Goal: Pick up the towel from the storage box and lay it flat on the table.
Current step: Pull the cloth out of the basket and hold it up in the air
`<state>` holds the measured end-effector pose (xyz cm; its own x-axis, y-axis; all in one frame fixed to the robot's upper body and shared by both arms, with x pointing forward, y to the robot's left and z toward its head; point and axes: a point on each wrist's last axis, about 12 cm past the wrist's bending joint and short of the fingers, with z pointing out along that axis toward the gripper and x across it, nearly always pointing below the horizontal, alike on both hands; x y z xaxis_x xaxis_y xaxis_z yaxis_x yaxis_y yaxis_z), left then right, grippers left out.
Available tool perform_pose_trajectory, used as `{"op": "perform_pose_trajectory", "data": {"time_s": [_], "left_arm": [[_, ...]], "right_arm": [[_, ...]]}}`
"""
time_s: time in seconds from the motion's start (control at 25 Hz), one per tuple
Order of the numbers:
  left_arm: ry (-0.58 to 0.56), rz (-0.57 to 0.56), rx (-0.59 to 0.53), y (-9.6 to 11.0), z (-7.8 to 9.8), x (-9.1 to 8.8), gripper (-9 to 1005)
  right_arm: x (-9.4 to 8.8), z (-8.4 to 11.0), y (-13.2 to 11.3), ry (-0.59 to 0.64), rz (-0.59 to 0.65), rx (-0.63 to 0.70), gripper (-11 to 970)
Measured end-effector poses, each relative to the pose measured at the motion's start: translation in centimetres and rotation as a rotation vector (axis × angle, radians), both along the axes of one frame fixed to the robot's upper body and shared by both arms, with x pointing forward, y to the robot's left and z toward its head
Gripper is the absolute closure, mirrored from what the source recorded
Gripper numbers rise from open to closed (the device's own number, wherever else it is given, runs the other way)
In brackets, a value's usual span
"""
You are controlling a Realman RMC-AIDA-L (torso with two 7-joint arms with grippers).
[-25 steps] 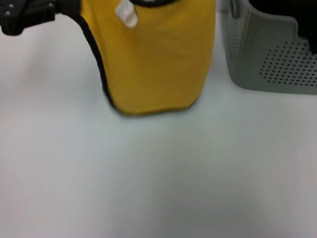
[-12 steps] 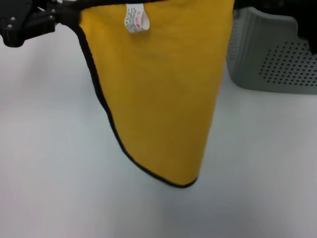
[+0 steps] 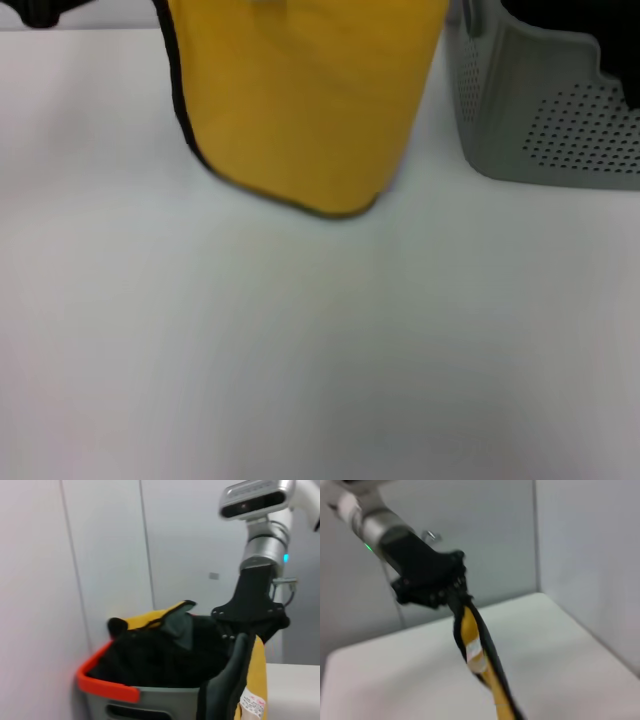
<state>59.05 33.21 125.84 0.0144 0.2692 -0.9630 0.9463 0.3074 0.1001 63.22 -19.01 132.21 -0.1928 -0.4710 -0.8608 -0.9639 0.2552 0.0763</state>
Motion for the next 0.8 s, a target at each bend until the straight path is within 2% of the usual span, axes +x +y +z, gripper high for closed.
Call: {"op": "perform_pose_trajectory", "data": {"time_s": [0.24,0.52,0.56,0.8], "left_arm": [[-0.022,0.044,-0.023,1.2,0.7,-0.1,973],[-0.034,0.058,-0.085,1.6,0.5,-0.8,973],[-0.034,0.058,-0.090,1.6,0.4,-0.8,973],[-0.042,0.055,-0.124,1.5,-0.7,-1.5,973]], "right_arm": [[-1.1,-0.3,-0.4,-0.021,-0.048,-0.069,950],[-2.7,-1.2,0.6,-0.006,0.001,-0.053,950],[-3.5,-1.8,1.3,-0.013,0.031,-0.053,950],[-5.3,-3.8,3.3,-0.054,0.084,-0.051,949]]}}
